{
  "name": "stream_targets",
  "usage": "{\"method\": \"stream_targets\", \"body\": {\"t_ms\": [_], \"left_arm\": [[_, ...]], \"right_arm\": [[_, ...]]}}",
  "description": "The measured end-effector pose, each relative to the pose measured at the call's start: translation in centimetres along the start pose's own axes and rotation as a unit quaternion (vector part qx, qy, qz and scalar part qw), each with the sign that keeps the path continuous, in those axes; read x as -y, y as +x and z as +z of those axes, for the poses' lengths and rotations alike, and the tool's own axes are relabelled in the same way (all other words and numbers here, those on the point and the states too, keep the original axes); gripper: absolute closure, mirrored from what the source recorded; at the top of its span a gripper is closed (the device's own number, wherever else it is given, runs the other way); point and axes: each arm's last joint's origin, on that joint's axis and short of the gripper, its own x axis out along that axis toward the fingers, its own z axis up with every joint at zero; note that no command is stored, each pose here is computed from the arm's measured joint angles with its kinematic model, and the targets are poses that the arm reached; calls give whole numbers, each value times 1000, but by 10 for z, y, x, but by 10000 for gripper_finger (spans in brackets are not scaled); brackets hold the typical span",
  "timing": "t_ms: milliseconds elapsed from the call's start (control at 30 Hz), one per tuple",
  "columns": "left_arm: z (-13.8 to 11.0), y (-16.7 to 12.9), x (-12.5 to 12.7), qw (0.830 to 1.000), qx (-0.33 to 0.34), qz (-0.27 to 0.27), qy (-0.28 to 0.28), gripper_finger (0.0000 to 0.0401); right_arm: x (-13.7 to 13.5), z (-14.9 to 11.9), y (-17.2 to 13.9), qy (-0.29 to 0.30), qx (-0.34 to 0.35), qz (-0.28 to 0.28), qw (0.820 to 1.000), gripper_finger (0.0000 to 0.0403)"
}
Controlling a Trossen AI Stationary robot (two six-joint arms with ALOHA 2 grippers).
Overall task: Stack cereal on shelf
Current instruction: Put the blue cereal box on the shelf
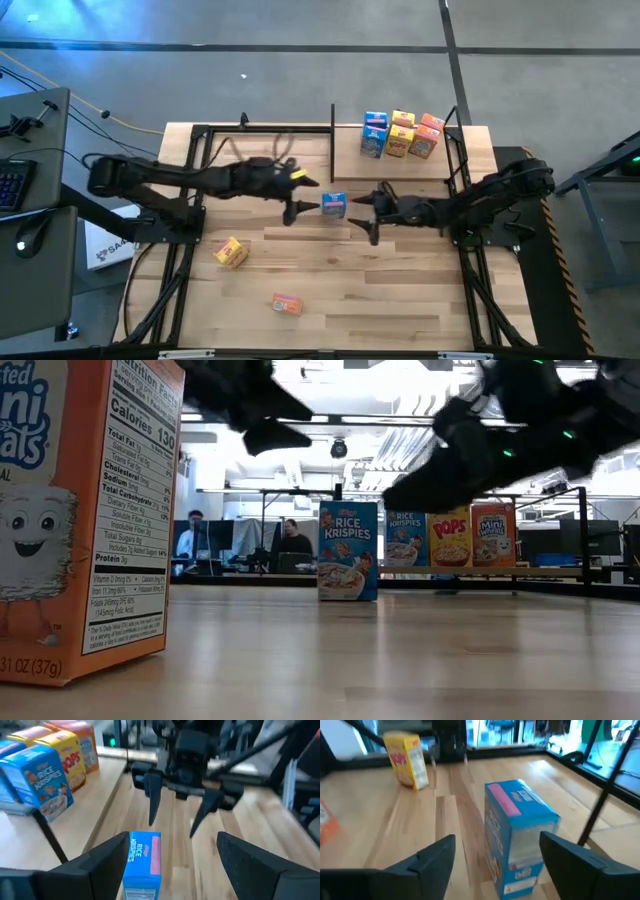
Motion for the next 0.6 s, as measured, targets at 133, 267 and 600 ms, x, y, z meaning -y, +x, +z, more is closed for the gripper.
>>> {"method": "stream_targets", "body": {"t_ms": [133, 267, 600], "left_arm": [[-25, -18, -1, 998, 55, 0, -29, 112], [-46, -31, -2, 996, 79, 19, -44, 112], [-65, -40, -3, 993, 101, 23, -52, 112]], "right_arm": [[-5, 26, 23, -35, -68, -5, 997, 114], [-8, 62, 37, -66, -151, -11, 986, 114], [6, 125, 52, -49, -218, -20, 974, 114]]}}
